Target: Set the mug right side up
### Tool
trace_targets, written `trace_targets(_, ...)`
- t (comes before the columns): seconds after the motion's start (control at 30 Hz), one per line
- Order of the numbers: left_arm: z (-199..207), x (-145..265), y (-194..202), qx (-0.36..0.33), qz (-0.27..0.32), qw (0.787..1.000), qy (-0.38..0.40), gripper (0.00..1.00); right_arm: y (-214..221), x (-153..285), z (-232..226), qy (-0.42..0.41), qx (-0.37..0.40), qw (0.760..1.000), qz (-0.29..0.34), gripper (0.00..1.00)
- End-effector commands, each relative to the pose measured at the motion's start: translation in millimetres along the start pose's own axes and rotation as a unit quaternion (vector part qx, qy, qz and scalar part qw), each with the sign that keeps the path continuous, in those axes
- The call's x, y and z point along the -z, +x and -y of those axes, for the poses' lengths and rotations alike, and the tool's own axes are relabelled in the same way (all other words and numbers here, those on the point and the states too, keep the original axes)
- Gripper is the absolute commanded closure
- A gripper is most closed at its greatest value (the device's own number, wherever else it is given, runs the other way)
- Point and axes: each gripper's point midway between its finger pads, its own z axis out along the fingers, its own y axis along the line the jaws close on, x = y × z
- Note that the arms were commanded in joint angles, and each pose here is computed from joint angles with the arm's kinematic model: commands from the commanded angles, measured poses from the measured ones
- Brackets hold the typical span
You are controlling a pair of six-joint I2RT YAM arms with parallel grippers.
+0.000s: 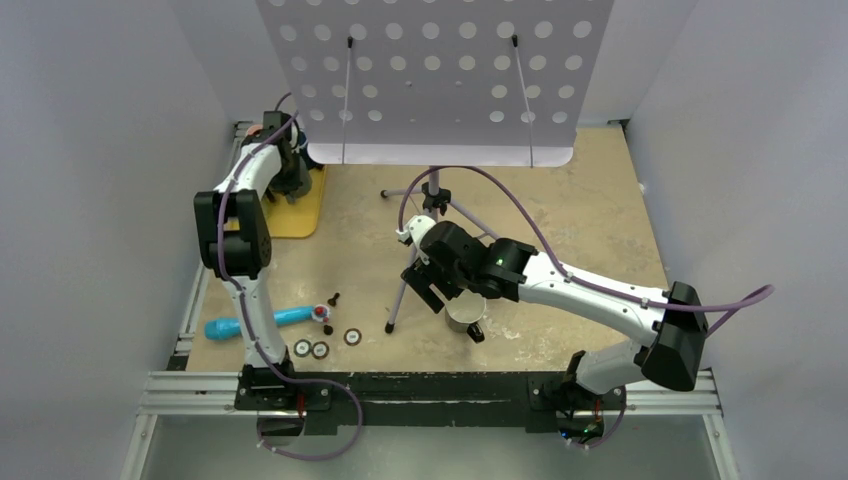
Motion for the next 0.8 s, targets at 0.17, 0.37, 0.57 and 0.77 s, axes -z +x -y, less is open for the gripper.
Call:
trace_targets(0.17, 14, 122, 10, 0.011, 0.113, 0.984, 0.135, 1.00, -48, 30, -27, -0.071, -0.034, 0.990, 0.121, 0.14)
trace_targets(0.37, 39, 204, 65, -0.006, 0.132, 0.960, 0.248, 1.00, -104, 53, -74, -0.154, -0.047, 0.956, 0.247, 0.13)
trace_targets(0.57, 58, 279, 137, -0.035, 0.133, 0.928, 0.347, 1.00, -153, 84, -117, -0.296, -0.131, 0.868, 0.376, 0.11)
trace_targets(0.77, 65, 340, 180, -0.061, 0.165, 0.898, 0.403, 1.00, -181, 86, -117, -0.316, -0.205, 0.826, 0.420, 0.10)
